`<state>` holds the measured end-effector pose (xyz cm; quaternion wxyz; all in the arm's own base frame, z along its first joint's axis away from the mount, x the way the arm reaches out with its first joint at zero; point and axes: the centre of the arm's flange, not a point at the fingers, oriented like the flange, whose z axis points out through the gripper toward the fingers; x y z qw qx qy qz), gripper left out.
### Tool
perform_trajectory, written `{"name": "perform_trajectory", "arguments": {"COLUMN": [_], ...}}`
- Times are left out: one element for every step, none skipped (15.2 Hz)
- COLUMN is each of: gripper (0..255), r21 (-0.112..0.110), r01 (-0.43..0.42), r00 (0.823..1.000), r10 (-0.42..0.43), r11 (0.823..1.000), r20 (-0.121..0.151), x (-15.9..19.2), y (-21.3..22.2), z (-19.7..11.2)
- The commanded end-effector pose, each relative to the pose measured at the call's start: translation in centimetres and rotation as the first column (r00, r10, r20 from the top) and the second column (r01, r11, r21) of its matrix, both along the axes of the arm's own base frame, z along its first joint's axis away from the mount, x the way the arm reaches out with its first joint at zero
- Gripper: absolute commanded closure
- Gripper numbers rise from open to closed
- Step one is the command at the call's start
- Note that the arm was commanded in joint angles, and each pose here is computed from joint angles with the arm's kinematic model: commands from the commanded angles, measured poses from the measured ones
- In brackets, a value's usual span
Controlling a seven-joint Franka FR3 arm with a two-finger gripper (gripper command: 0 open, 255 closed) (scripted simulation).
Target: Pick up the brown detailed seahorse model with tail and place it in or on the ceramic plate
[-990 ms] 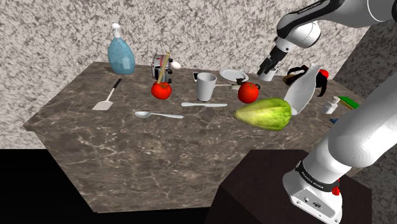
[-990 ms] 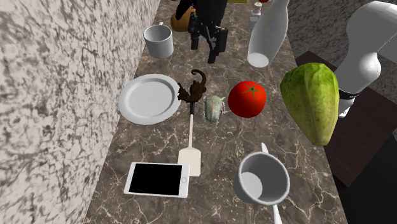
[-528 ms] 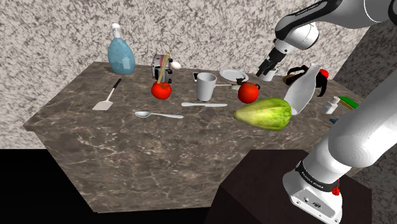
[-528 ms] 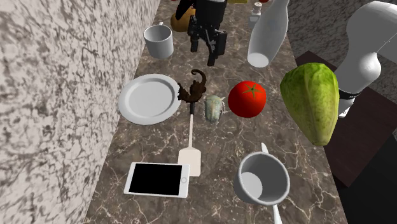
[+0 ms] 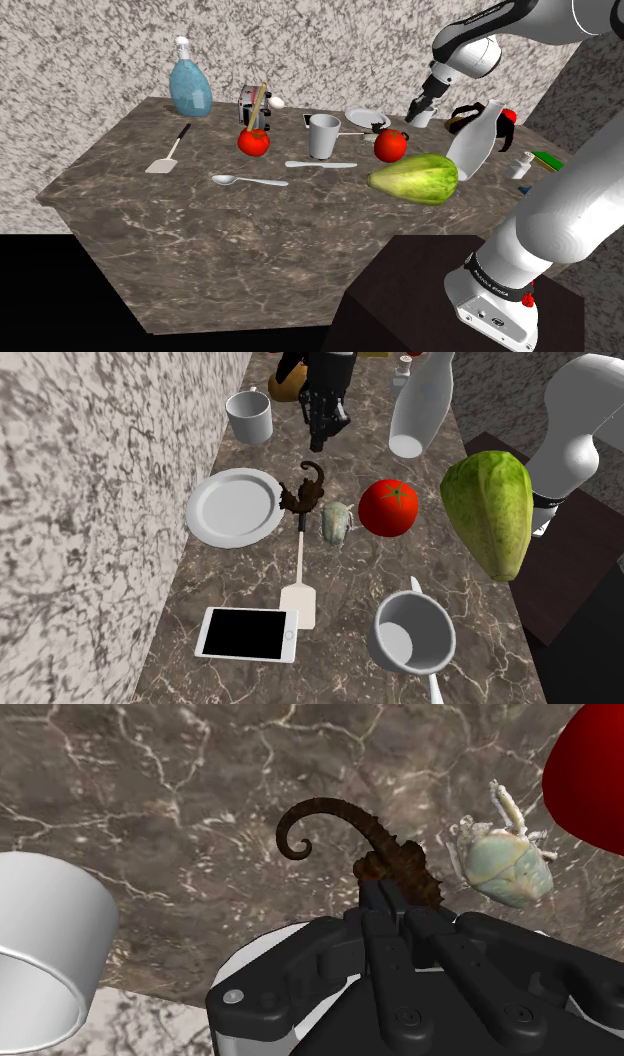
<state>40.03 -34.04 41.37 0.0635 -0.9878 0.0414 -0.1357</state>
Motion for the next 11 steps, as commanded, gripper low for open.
{"name": "perform_trajectory", "arguments": {"gripper": [255, 255, 255, 255, 0, 0, 0, 0, 0, 0, 0], "r21": [0.000, 0.000, 0.000, 0.000, 0.000, -0.003, -0.006, -0.008, -0.010, -0.010, -0.010], "r01": [0.000, 0.000, 0.000, 0.000, 0.000, -0.022, -0.045, -0.067, -0.085, -0.085, -0.085], "r00": [1.000, 1.000, 1.000, 1.000, 1.000, 1.000, 0.999, 0.998, 0.996, 0.996, 0.996], "r10": [0.000, 0.000, 0.000, 0.000, 0.000, 0.022, 0.045, 0.067, 0.084, 0.084, 0.084], "r11": [1.000, 1.000, 1.000, 1.000, 1.000, 1.000, 0.999, 0.998, 0.996, 0.996, 0.996], "r20": [0.000, 0.000, 0.000, 0.000, 0.000, -0.002, -0.005, -0.007, -0.009, -0.009, -0.009], "x": [0.0, 0.0, 0.0, 0.0, 0.0, 0.4, 0.8, 1.1, 1.4, 1.6, 1.7], "y": [0.0, 0.0, 0.0, 0.0, 0.0, 0.7, 1.4, 2.1, 2.7, 2.8, 2.8], "z": [0.0, 0.0, 0.0, 0.0, 0.0, -1.0, -2.0, -3.0, -3.8, -4.4, -4.9]}}
